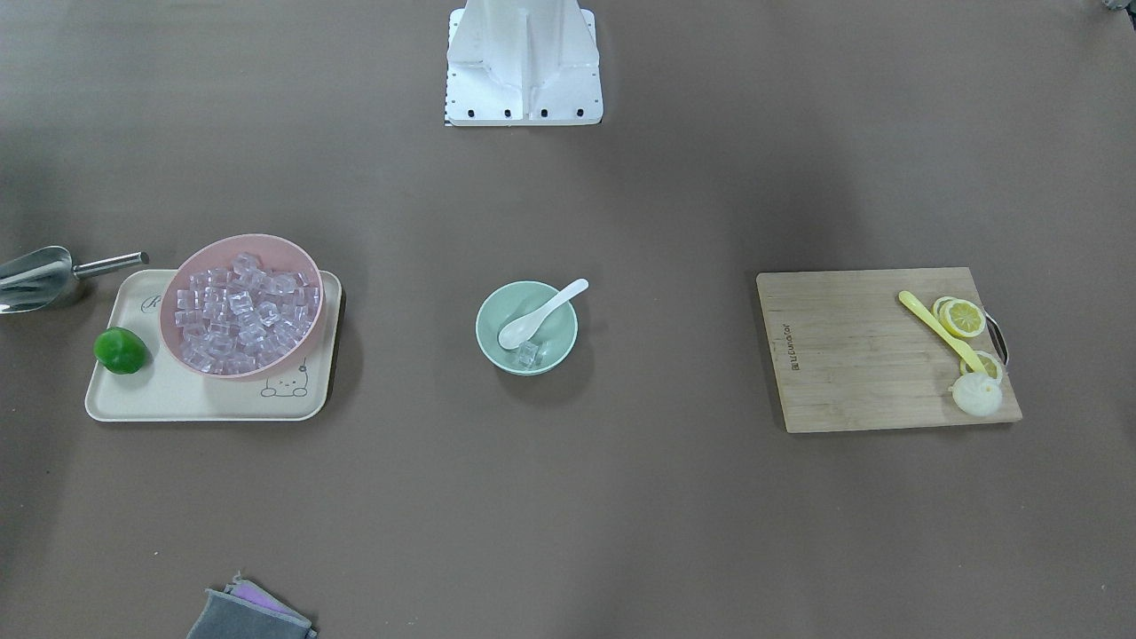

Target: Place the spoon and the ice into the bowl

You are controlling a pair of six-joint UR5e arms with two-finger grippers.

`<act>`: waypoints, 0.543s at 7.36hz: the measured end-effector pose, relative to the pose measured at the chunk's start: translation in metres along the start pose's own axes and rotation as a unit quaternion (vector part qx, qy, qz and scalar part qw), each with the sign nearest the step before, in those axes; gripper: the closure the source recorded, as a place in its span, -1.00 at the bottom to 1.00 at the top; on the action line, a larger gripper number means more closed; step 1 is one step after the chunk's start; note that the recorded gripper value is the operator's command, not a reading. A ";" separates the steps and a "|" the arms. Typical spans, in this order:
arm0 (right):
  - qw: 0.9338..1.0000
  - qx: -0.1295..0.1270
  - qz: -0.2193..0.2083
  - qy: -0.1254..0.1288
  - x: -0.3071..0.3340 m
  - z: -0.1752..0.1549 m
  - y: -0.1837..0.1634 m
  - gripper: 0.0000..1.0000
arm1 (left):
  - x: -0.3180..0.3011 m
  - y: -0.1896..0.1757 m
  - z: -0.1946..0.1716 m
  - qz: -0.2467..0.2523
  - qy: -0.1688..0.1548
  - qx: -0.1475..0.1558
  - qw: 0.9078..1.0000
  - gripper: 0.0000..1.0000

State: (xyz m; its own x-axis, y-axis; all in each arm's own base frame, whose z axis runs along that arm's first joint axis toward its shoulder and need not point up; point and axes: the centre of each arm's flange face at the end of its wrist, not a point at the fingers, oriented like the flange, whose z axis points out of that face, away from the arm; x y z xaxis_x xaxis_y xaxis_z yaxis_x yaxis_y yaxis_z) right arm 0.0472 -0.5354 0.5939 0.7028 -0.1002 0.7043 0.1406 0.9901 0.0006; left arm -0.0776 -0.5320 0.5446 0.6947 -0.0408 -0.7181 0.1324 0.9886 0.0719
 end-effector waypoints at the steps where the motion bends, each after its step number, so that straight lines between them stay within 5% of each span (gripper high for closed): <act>1: 1.000 0.000 0.002 0.002 0.001 0.000 0.001 -1.00 | -0.009 0.004 0.003 -0.009 -0.002 -0.004 1.000 -0.96; 4: 1.000 0.001 0.005 0.004 0.002 -0.003 0.000 -1.00 | -0.073 0.046 0.024 -0.038 -0.056 -0.001 0.998 -0.96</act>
State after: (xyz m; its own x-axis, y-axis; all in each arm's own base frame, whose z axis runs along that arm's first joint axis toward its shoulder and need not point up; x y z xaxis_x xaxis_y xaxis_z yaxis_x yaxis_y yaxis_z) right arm 0.0501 -0.5362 0.5932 0.7092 -0.0900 0.6992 0.1309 0.9914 -0.0051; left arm -0.1053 -0.4875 0.6164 0.7571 -0.1306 -0.6401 0.1856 0.9824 0.0192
